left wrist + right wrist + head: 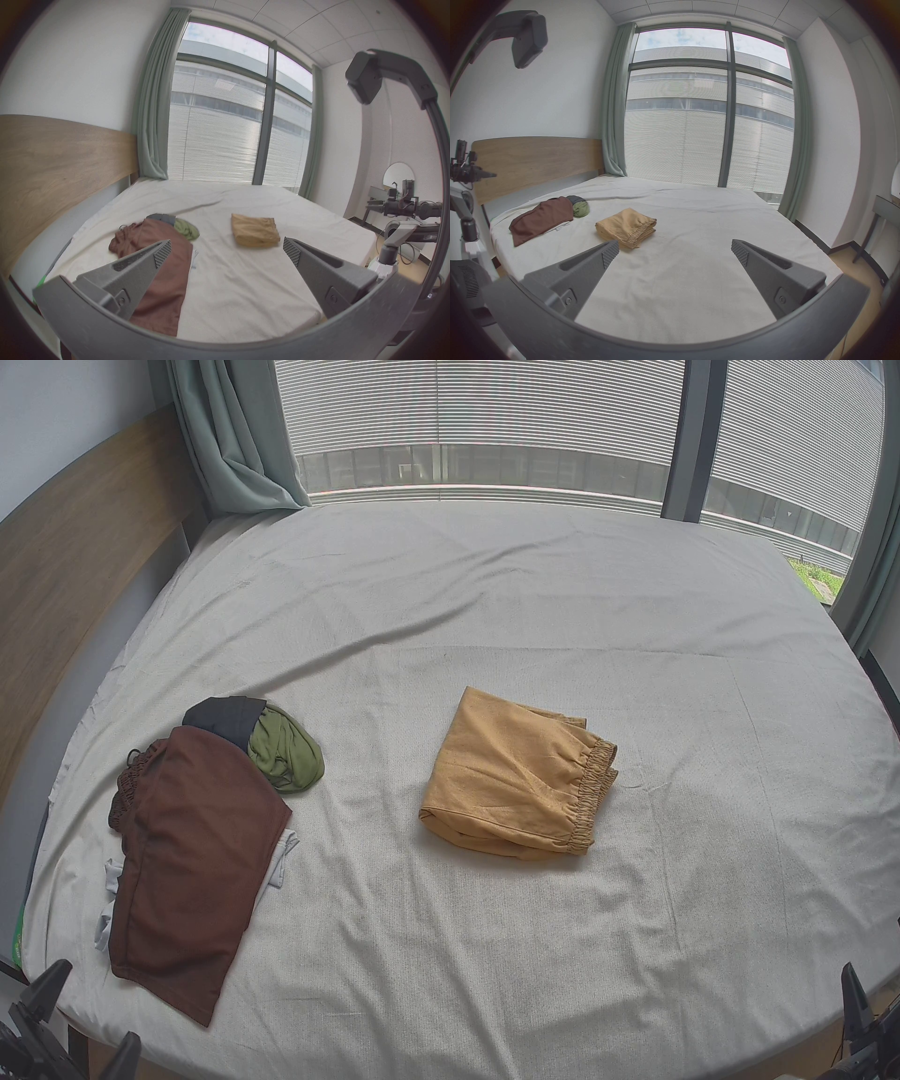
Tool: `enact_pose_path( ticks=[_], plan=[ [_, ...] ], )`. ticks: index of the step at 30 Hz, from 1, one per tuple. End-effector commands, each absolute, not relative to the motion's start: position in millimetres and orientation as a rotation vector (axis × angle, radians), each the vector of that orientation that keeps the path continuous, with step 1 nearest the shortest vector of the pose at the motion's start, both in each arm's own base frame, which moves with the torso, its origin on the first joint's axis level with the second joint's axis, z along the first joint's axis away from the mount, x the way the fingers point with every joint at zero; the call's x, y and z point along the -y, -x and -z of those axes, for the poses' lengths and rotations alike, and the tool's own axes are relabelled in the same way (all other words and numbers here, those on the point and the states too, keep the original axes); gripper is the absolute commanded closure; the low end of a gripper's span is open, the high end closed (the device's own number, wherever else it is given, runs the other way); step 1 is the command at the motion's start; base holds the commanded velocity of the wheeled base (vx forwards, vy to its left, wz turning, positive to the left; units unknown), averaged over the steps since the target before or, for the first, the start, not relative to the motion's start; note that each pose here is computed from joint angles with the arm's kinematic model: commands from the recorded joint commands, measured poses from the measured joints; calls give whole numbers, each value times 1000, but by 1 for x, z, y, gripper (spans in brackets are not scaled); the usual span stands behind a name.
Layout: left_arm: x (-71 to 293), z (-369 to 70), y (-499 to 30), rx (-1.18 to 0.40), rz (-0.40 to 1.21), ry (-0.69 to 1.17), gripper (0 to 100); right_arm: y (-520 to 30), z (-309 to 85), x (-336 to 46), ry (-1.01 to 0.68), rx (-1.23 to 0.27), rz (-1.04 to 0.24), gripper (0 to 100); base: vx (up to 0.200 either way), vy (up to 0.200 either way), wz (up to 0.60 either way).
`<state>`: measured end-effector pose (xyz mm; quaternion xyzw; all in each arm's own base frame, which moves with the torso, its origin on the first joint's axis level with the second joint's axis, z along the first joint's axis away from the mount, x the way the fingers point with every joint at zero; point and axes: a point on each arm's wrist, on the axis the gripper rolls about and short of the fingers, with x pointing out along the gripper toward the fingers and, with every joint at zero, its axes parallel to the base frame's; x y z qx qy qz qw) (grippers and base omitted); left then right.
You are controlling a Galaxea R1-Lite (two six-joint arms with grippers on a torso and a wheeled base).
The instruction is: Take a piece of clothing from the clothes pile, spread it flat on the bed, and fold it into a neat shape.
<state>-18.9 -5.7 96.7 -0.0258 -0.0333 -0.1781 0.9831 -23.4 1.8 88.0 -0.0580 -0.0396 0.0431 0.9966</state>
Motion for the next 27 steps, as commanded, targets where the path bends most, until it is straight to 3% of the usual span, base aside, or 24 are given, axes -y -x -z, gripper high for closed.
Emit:
enact_pose_path(
  ticks=[1, 14, 21, 27],
  plan=[
    [7, -81, 25, 37, 308, 51, 0, 22, -82, 0, 89, 59, -22, 0, 0, 0, 0],
    [5, -83, 24, 72, 228, -23, 0, 22, -77, -1, 52, 6, -57, 0, 0, 0, 0],
    [1, -78, 23, 20, 24, -43, 0, 22, -77, -1, 37, -1, -45, 0, 0, 0, 0],
    [0, -76, 23, -1, 6, -26, 0, 22, -76, -1, 35, -2, -46, 0, 0, 0, 0]
  ],
)
